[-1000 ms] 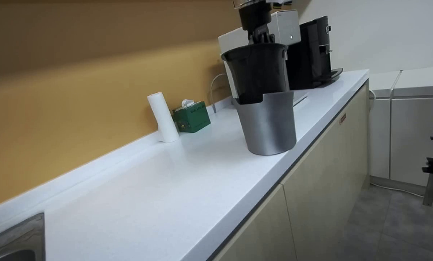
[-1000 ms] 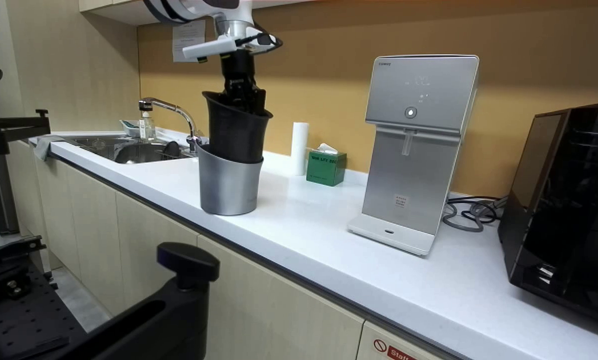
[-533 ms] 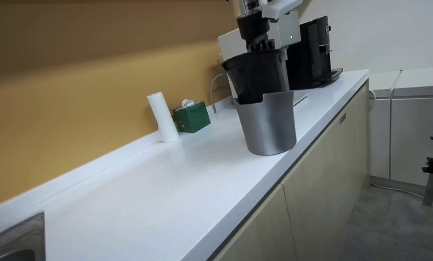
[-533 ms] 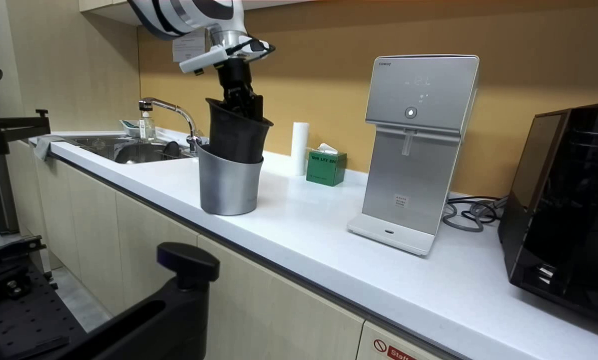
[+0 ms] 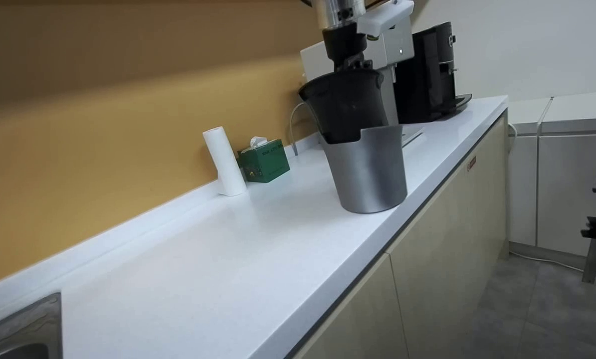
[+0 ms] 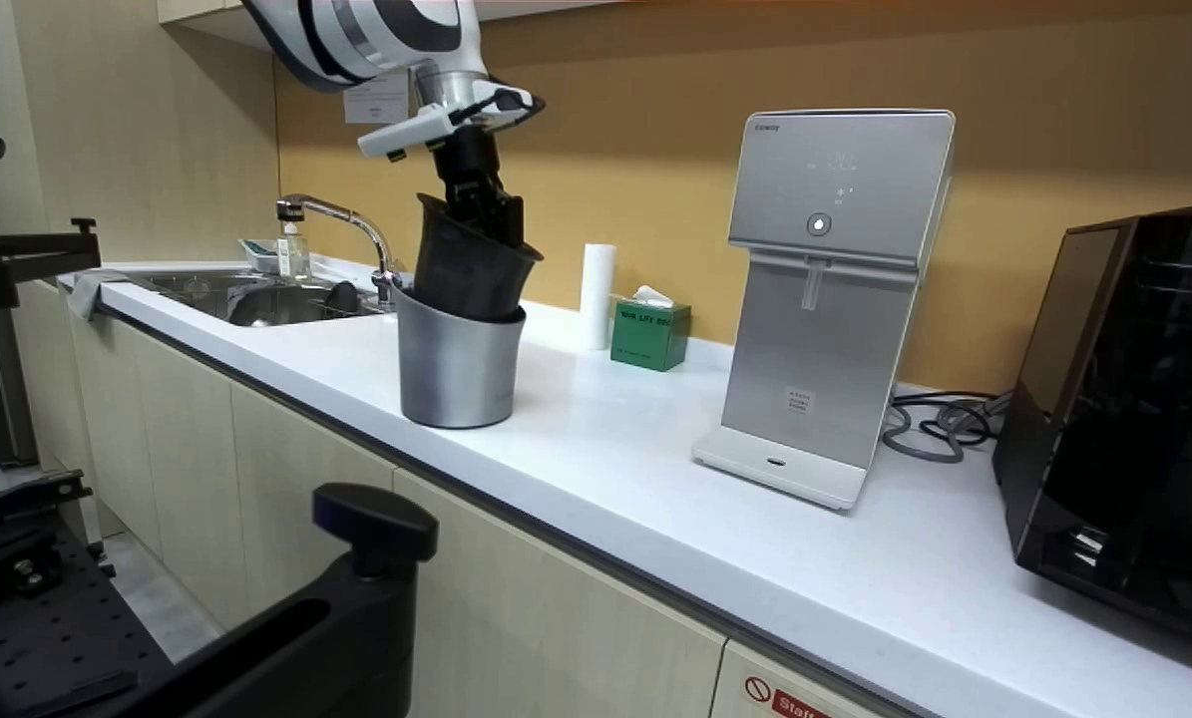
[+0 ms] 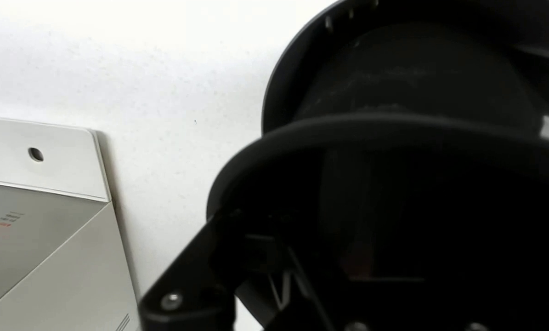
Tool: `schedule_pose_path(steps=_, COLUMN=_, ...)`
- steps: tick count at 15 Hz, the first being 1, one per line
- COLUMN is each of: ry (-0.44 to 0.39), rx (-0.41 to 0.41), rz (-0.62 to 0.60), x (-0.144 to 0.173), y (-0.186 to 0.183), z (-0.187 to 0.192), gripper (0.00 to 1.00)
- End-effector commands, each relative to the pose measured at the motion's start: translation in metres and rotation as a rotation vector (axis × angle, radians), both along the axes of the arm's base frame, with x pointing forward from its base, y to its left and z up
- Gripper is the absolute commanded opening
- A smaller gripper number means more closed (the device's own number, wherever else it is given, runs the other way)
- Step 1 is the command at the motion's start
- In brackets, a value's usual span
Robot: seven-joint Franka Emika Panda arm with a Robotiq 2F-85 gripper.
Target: Place the black can in the silver one
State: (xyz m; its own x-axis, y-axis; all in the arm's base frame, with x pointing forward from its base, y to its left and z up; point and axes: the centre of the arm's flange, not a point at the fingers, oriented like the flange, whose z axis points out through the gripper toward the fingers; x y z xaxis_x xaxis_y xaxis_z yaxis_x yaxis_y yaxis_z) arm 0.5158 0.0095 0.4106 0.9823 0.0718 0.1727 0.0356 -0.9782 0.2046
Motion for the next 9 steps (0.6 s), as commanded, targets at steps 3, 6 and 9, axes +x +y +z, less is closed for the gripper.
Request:
schedule_pose_path(steps=3, ry=-0.114, rx=0.016, rz=0.058, x=-0.0048, y=0.0035, z=-0.0025, gripper=0.01)
schedule_pose_path(steps=6, ry=-0.151, rx=0.008, rz=0.113, x=-0.0058, y=0.0035, z=-0.0013, gripper=0.01)
schedule_pose_path(steps=9, ry=-0.158, rx=-0.012, rz=0.139, x=-0.0091, y=-0.0030, z=-0.0025, gripper=0.01)
